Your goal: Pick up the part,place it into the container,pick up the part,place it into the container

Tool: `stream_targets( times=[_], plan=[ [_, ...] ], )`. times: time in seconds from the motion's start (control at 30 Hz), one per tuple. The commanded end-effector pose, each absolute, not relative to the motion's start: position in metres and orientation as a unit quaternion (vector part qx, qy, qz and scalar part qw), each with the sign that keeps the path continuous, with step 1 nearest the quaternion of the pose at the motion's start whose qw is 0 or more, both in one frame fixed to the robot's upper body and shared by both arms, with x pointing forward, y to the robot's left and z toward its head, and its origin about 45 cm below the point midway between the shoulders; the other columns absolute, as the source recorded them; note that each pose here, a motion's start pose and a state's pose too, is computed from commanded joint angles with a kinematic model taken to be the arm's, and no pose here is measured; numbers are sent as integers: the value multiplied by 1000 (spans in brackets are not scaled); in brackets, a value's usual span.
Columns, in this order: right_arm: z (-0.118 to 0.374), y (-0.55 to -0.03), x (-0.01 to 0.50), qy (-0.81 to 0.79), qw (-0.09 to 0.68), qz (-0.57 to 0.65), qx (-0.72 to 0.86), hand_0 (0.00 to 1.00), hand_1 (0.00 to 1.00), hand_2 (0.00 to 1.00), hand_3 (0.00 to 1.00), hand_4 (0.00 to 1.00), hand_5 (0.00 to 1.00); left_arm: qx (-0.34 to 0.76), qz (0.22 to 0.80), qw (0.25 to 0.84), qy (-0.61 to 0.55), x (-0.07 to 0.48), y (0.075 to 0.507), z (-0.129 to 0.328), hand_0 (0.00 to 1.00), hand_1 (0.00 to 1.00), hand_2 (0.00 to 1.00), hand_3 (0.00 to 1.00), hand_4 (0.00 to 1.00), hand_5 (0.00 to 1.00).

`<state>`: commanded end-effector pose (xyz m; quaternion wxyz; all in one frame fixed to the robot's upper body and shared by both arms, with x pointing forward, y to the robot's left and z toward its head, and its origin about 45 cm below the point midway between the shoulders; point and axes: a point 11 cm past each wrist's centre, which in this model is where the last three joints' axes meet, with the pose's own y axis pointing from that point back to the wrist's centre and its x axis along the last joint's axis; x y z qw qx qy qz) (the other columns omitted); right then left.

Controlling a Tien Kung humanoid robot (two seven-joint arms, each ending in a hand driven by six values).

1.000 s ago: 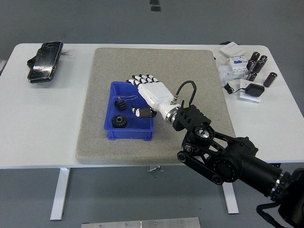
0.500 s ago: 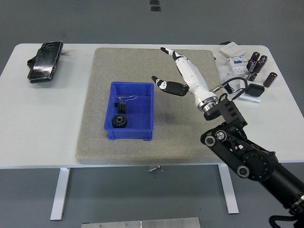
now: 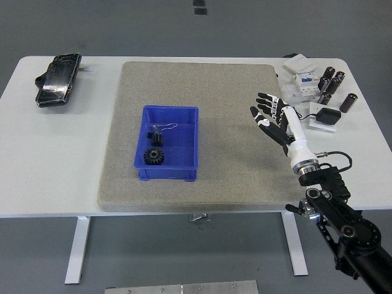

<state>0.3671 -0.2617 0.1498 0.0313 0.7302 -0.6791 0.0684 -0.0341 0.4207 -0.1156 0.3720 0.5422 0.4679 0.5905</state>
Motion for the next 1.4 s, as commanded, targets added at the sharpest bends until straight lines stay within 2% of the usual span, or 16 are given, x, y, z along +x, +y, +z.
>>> stream_targets(
  times=[0.23, 0.27, 0.63, 0.83, 0.87, 1.4],
  plan=[
    [134, -266, 354, -698, 1, 8, 716, 818, 767, 764, 729, 798, 456, 547, 589, 360, 474, -45, 424, -114, 640, 617, 583, 593, 631, 286],
    [134, -266, 353, -699, 0, 6, 715, 817, 767, 761, 724, 785, 396, 548, 588, 358, 475, -46, 425, -114, 639, 617, 583, 594, 628, 282],
    [142, -270, 346, -704, -18, 10, 710, 815, 763, 759, 719, 787, 387, 549, 587, 358, 475, -49, 426, -113, 639, 617, 582, 594, 626, 281],
    [145, -278, 343, -712, -24, 12, 702, 812, 761, 757, 717, 791, 393, 547, 589, 357, 476, -48, 426, -113, 639, 617, 582, 594, 625, 283],
    [145, -279, 342, -713, -25, 12, 700, 810, 758, 755, 713, 788, 449, 547, 589, 356, 476, -49, 426, -113, 638, 617, 582, 594, 624, 281],
    [155, -278, 345, -716, -33, 24, 697, 807, 756, 754, 709, 791, 461, 544, 593, 354, 476, -47, 428, -113, 637, 617, 582, 593, 623, 282]
  ],
)
